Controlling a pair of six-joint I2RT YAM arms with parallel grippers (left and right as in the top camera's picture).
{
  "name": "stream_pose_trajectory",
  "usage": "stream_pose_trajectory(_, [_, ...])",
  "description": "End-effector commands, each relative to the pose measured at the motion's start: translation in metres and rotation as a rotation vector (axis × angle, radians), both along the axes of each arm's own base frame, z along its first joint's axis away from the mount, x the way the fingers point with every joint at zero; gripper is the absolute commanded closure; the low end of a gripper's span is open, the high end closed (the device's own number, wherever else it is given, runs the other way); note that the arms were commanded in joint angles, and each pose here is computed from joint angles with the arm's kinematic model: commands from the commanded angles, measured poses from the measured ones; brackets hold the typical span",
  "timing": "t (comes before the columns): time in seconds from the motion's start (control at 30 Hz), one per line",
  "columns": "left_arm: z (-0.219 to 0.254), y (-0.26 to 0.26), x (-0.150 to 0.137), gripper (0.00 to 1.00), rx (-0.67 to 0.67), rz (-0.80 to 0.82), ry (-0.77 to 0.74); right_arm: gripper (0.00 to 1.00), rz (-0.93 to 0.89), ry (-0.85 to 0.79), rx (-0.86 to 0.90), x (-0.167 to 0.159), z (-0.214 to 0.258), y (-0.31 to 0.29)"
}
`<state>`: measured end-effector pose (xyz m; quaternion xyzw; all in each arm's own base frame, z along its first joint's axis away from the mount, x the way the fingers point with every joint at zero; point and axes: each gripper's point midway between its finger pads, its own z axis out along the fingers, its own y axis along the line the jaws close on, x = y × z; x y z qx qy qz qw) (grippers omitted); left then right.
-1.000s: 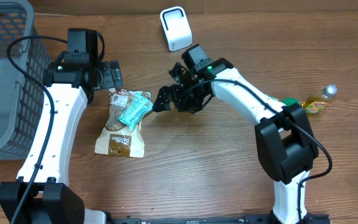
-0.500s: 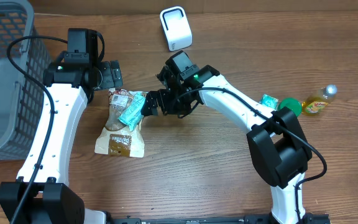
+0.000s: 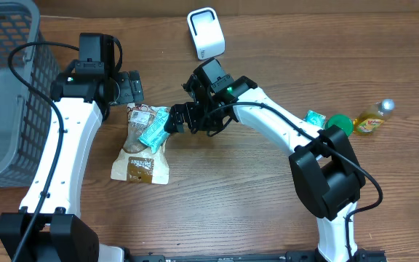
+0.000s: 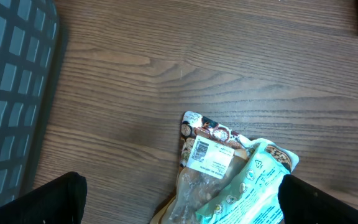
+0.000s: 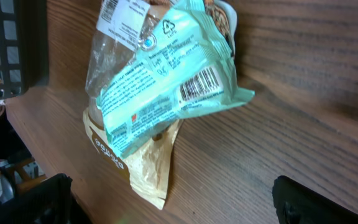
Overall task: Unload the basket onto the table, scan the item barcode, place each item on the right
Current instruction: 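Move the open right gripper left over the clear snack bag, then lower the right gripper onto the mint-green wrapped snack bag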
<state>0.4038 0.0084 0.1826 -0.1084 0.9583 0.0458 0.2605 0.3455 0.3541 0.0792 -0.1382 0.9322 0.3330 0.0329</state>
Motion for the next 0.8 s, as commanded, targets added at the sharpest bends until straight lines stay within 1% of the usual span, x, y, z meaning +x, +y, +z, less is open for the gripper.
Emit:
stream_pose_trajectory(0.0, [0.006, 0.004, 0.001, 0.0, 0.017, 0.002, -0.016, 0.01, -0.005, -0.033, 0.021, 0.008, 0.009, 0.005])
stream_pose_trajectory(0.03, [0.006, 0.004, 0.001, 0.0, 0.017, 0.002, -0.016, 0.05, -0.005, -0.037, 0.024, 0.009, 0.009, 0.005])
stream_pose_trajectory(0.1, [0.006, 0.004, 0.001, 0.0, 0.017, 0.002, -0.016, 0.1, -0.005, -0.042, 0.027, 0.01, 0.01, 0.006])
stream_pose_trajectory(0.2, [0.006, 0.004, 0.001, 0.0, 0.017, 0.002, -0.016, 0.14, -0.007, -0.046, 0.026, 0.011, 0.01, 0.006])
stream_pose_trajectory(0.27, [0.006, 0.004, 0.001, 0.0, 0.017, 0.002, -0.016, 0.19, -0.016, -0.049, 0.016, 0.012, 0.009, 0.005])
stream_pose_trajectory(0.53, [0.006, 0.004, 0.001, 0.01, 0.017, 0.002, -0.016, 0.2, -0.262, 0.012, -0.084, 0.029, -0.002, -0.011])
stream_pose_trajectory(0.77, [0.006, 0.004, 0.001, 0.0, 0.017, 0.002, -0.016, 0.2, -0.285, 0.022, -0.09, 0.029, -0.003, -0.012])
